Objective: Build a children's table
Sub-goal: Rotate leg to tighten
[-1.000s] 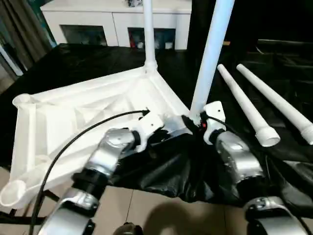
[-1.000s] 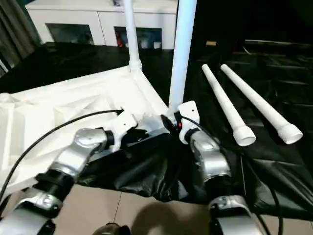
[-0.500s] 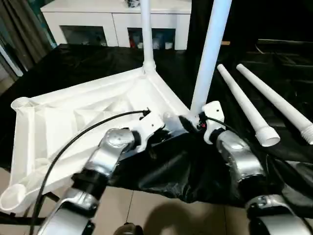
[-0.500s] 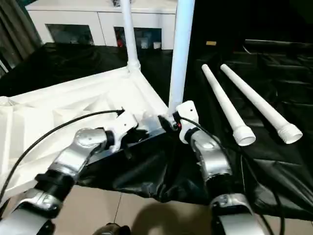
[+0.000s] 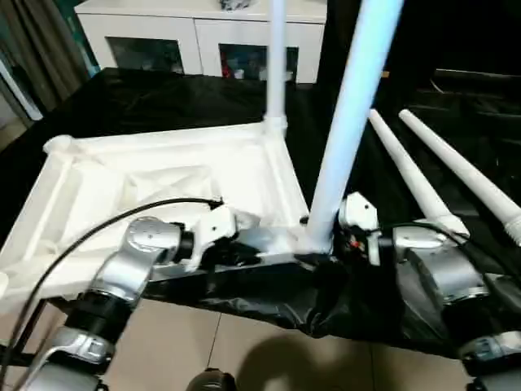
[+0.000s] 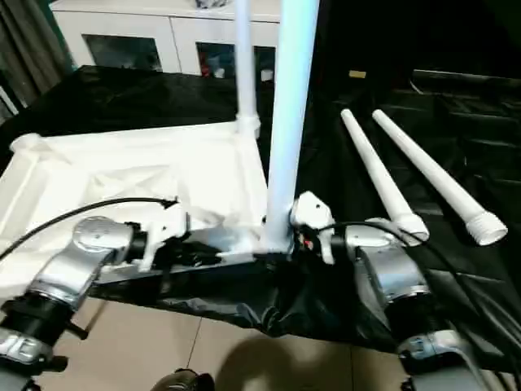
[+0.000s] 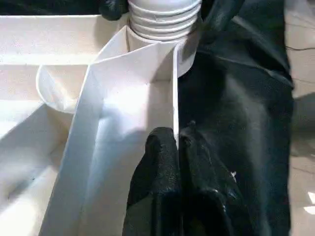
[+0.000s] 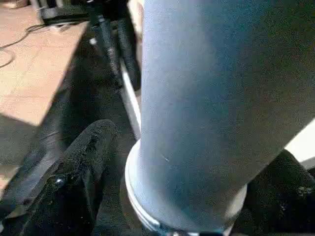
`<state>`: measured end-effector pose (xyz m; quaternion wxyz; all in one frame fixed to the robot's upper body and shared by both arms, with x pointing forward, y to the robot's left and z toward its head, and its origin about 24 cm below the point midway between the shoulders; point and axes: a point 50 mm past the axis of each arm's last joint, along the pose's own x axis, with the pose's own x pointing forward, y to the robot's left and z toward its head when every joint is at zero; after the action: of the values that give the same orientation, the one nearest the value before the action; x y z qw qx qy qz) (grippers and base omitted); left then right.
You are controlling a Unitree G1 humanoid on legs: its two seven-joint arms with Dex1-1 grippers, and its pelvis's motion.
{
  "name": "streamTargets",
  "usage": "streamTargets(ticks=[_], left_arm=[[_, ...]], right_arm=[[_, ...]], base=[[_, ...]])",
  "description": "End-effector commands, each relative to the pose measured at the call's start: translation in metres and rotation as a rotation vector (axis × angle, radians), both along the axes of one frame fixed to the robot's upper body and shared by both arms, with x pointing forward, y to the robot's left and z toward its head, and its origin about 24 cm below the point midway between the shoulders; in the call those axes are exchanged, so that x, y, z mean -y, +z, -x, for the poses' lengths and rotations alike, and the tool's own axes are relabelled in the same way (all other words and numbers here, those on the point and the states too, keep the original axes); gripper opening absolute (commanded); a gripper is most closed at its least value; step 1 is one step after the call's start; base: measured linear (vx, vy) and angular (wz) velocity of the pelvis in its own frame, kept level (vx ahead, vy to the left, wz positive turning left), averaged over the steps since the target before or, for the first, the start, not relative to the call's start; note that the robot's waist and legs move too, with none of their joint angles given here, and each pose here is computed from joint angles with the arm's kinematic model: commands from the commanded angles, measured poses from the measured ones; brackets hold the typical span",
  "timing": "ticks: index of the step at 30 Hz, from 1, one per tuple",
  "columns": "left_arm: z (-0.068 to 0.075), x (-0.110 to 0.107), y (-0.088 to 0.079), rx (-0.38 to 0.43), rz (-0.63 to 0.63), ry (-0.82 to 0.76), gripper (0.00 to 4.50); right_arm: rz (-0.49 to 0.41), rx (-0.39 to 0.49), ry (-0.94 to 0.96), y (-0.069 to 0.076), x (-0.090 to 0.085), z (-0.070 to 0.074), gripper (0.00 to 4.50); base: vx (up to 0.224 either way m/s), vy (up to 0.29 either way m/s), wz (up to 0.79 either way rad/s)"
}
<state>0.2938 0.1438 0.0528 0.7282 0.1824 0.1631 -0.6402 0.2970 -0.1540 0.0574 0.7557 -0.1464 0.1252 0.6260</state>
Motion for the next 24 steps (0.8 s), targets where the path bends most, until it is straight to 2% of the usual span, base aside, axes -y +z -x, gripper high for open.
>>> streamTargets(ticks=[1,6,11,17,18,19,21,24], left_arm=[[-0.006,0.002,0.019,0.083,0.04,-0.021,0.0],[-0.006,0.001,0.022,0.076,0.041,-0.039,0.0],[-0.005,0.004,0.022,0.071,0.048,-0.045,0.0],[-0.006,0.009,0.018,0.074,0.07,-0.006,0.0],[-0.012,0.019,0.015,0.087,0.078,0.07,0.0],[-0.014,0.021,0.014,0.09,0.078,0.086,0.0],[-0.027,0.041,0.008,0.12,0.078,0.214,0.0],[-0.035,0.064,0.008,0.147,0.092,0.304,0.0]], right_arm=[[0.011,-0.038,0.076,-0.003,-0.005,0.006,3.56],[-0.005,-0.061,0.095,0.0,-0.005,0.007,3.26],[-0.019,-0.076,0.104,-0.003,-0.01,0.01,2.82],[-0.064,-0.079,0.023,-0.006,-0.014,0.009,2.72],[-0.077,-0.064,-0.09,-0.009,-0.018,0.002,2.72],[-0.078,-0.056,-0.115,-0.01,-0.019,0.0,2.72],[-0.113,0.006,-0.38,-0.014,-0.027,-0.019,2.72],[-0.15,0.026,-0.595,-0.016,-0.038,-0.032,2.72]], base=[[0.0,0.0,0.0],[0.0,0.0,0.0],[0.0,0.0,0.0],[0.0,0.0,0.0],[0.0,0.0,0.0],[0.0,0.0,0.0],[0.0,0.0,0.0],[0.0,0.0,0.0]])
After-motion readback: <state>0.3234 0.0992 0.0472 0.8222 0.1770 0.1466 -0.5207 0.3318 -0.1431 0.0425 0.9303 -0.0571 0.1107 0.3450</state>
